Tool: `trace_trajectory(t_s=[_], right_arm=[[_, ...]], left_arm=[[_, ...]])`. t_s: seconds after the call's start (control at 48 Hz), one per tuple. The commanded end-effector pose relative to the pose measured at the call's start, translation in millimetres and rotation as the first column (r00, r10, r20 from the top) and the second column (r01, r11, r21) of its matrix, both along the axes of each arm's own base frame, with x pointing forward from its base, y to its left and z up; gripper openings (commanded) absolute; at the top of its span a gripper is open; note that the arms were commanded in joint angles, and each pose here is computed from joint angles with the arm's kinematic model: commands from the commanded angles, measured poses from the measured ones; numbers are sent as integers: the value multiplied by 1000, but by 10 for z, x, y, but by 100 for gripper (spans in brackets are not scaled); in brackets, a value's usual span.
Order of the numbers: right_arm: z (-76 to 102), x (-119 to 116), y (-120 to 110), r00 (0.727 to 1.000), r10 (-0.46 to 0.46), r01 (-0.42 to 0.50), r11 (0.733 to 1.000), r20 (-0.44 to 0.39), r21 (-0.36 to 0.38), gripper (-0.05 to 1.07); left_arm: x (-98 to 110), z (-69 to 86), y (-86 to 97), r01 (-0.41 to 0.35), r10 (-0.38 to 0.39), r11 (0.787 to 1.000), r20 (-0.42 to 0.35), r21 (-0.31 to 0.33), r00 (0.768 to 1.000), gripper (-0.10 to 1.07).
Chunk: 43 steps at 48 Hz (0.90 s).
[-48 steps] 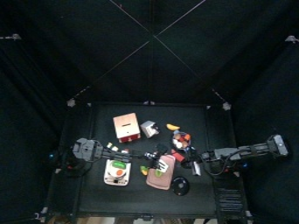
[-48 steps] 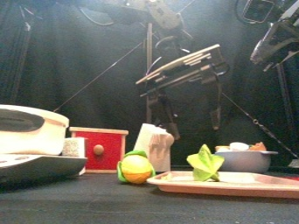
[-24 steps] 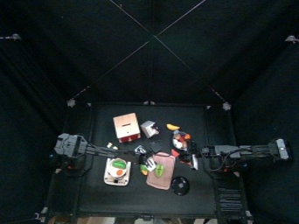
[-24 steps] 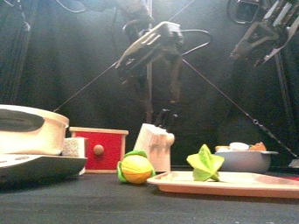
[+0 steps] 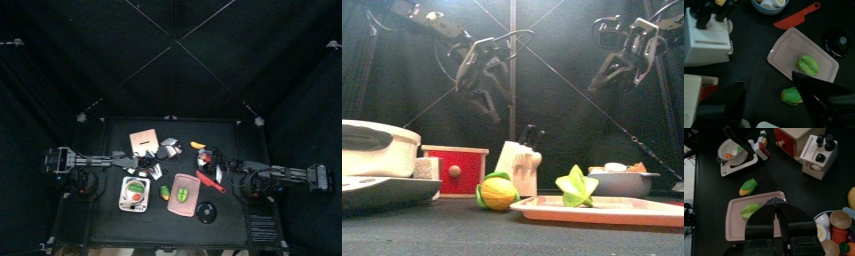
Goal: Place starfruit on plate
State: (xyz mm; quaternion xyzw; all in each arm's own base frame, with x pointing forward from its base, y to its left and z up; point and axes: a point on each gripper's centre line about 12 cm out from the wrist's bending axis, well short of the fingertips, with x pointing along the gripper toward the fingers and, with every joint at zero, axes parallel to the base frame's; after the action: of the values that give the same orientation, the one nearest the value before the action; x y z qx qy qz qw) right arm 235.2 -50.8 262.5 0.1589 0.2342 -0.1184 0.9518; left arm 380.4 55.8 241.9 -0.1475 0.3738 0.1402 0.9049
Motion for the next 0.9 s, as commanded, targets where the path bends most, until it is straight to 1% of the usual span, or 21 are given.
trace_trajectory(t_s=[0.0, 0.167, 0.271, 0.375, 0.458, 0.542, 0.583, 0.667, 0.771, 0.792, 0.833, 0.875], right_arm=[[96, 44, -76, 999, -26, 27, 1000, 27, -7, 4], [2, 80, -96, 999, -37, 37, 999, -7, 18, 4], [-24, 87, -97, 999, -37, 38, 999, -17, 23, 4], [-43, 80, -79, 999, -31, 32, 999, -34, 35, 4], [-54, 54, -58, 998, -20, 23, 999, -65, 49, 4], [-54, 15, -28, 994, -3, 10, 998, -107, 64, 4], [-55, -14, -7, 990, 11, -1, 997, -140, 74, 4], [-60, -67, 29, 981, 34, -16, 996, -193, 92, 4], [-88, -161, 84, 962, 63, -29, 991, -265, 130, 5], [-102, -197, 110, 955, 75, -34, 989, -287, 145, 5], [-123, -251, 137, 946, 85, -33, 985, -314, 167, 5], [-162, -309, 160, 935, 86, -18, 981, -344, 195, 7]], left_arm=[[-123, 120, 36, 33, -36, 999, 68, 41, 997, 98], [-297, 121, 16, 113, -126, 984, 88, 137, 988, 98], [-394, 129, -5, 141, -159, 975, 94, 174, 983, 98], [-520, 109, -4, 149, -176, 967, 116, 208, 978, 98], [-634, 65, 9, 151, -186, 959, 130, 239, 974, 98], [-754, 44, -4, 156, -205, 949, 162, 274, 965, 98], [-817, 43, -15, 157, -218, 942, 188, 295, 958, 98], [-950, 69, -60, 151, -249, 930, 271, 335, 930, 98], [-1104, 158, -106, 125, -261, 927, 368, 353, 893, 98], [-1138, 180, -119, 121, -264, 926, 385, 357, 884, 98], [-1215, 221, -134, 110, -264, 926, 413, 361, 871, 98], [-1274, 252, -144, 102, -264, 926, 429, 364, 864, 98]])
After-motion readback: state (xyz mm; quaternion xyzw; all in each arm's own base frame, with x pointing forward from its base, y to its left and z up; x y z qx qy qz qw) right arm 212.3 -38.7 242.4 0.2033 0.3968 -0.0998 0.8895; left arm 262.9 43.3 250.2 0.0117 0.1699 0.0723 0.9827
